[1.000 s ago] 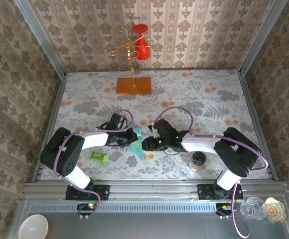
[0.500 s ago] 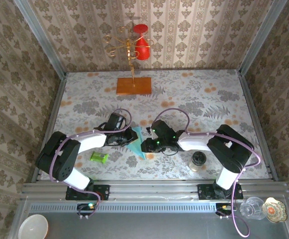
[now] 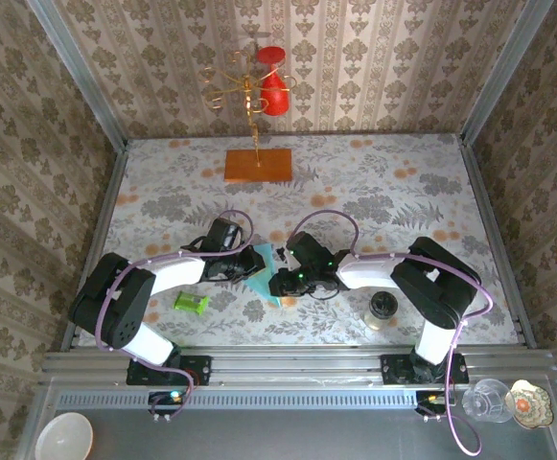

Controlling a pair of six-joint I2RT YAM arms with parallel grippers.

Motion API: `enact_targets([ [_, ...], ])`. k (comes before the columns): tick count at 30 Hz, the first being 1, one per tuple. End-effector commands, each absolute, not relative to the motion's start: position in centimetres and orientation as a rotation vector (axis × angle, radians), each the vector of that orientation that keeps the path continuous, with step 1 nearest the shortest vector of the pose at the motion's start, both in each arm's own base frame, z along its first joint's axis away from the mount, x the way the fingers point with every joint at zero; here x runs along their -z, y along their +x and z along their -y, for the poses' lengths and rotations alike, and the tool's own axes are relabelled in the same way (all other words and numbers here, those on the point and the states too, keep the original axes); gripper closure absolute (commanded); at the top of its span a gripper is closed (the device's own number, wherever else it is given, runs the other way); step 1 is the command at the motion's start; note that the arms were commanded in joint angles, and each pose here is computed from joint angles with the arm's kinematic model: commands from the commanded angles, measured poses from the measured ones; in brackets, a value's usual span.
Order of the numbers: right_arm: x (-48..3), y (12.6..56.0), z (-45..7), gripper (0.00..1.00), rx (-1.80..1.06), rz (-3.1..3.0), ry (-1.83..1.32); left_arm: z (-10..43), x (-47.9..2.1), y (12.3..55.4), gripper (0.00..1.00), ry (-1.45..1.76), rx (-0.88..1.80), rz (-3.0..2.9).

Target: Fold a paper plane with a square sheet of paper (pick it up from the middle)

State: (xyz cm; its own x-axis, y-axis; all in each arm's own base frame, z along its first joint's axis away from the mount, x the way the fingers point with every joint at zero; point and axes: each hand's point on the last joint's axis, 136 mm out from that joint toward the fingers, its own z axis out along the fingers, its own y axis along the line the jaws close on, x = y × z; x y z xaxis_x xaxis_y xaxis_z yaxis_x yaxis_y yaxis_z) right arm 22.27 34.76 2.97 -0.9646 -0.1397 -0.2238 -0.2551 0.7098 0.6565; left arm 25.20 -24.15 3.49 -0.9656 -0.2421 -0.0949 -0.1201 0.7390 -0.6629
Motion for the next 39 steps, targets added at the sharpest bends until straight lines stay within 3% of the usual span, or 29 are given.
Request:
enact_targets([
  [1, -2.6, 21.6, -35.1, 0.77, -1.098, -2.793, -0.366, 23.4, -2.7, 24.8, 0.85, -0.330, 1.008, -2.790],
  [15, -0.8, 21.0, -34.7, 0.88, -1.059, -2.848, -0.381, 23.4, -3.2, 24.6, 0.85, -0.326, 1.019, -2.779],
  [39, 2.0, 20.4, -32.4, 0.92, -1.093, -2.989, -0.246, 25.6, -4.3, 23.4, 0.85, -0.201, 1.131, -2.746],
])
